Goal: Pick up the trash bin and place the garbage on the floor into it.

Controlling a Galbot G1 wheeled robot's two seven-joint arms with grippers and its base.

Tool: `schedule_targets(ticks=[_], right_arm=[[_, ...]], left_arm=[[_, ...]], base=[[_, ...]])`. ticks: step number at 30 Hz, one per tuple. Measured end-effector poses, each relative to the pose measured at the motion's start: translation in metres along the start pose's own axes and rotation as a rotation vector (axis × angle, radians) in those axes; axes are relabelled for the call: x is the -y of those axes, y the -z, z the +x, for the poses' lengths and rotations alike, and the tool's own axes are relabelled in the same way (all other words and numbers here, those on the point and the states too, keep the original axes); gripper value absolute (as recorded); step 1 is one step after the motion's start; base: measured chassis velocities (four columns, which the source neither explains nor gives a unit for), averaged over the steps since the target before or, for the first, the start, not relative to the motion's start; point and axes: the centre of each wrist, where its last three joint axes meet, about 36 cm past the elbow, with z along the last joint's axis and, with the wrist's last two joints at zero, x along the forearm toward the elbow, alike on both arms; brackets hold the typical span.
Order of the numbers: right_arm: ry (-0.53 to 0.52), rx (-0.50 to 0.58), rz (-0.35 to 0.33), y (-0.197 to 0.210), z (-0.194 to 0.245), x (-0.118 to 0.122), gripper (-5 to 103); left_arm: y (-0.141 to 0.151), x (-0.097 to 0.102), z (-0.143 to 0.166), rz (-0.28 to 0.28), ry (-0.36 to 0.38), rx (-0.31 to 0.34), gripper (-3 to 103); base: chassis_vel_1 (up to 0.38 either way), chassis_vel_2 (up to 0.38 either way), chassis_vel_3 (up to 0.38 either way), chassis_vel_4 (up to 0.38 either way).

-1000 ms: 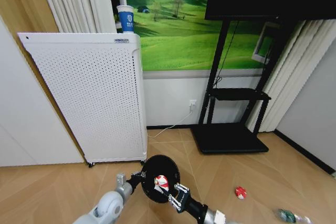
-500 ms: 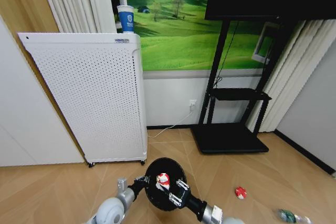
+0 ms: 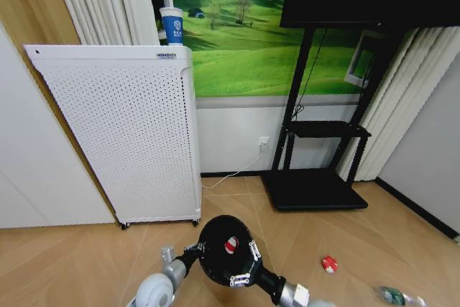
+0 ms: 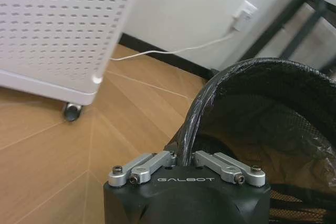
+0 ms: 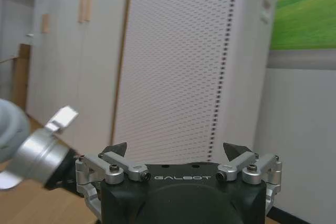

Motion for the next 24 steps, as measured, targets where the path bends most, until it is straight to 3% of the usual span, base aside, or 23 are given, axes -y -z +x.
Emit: schedule_targets(ticks=[2,4,5,6,12,17,24], right_arm=[[-0.050,0.001,-0.001,0.000,0.000,0.009,100],[-0.199,-0.016,-0.008,-0.007,0.001,0.030,100],[-0.199,-0.016,-0.008,-0.007,0.001,0.030,100],[-0.266,-0.032,-0.011,-0.011,0.001,0.039,100],[-0.518,-0.196,-0.035,-0.039,0.008,0.060,100],[-0.553,-0.250,-0.060,-0.053,0.009,0.055,100],[-0.552,-0.253,-0.056,-0.064,0.006,0.052,100]], left_arm=[[0.003,-0.002,0.002,0.025,0.017,0.005,2],[0.011,-0.011,0.008,0.054,0.059,0.032,2],[0.011,-0.011,0.008,0.054,0.059,0.032,2],[0.014,-0.015,0.010,0.060,0.077,0.045,2],[0.033,-0.037,0.023,0.096,0.168,0.121,2],[0.040,-0.048,0.033,0.134,0.206,0.161,2],[0.029,-0.057,0.043,0.169,0.251,0.160,2]], base=[[0.000,0.000,0.000,0.000],[0.000,0.000,0.000,0.000],[0.000,0.000,0.000,0.000],[0.000,0.000,0.000,0.000],[0.000,0.000,0.000,0.000],[0.000,0.000,0.000,0.000],[-0.014,-0.010,0.009,0.017]])
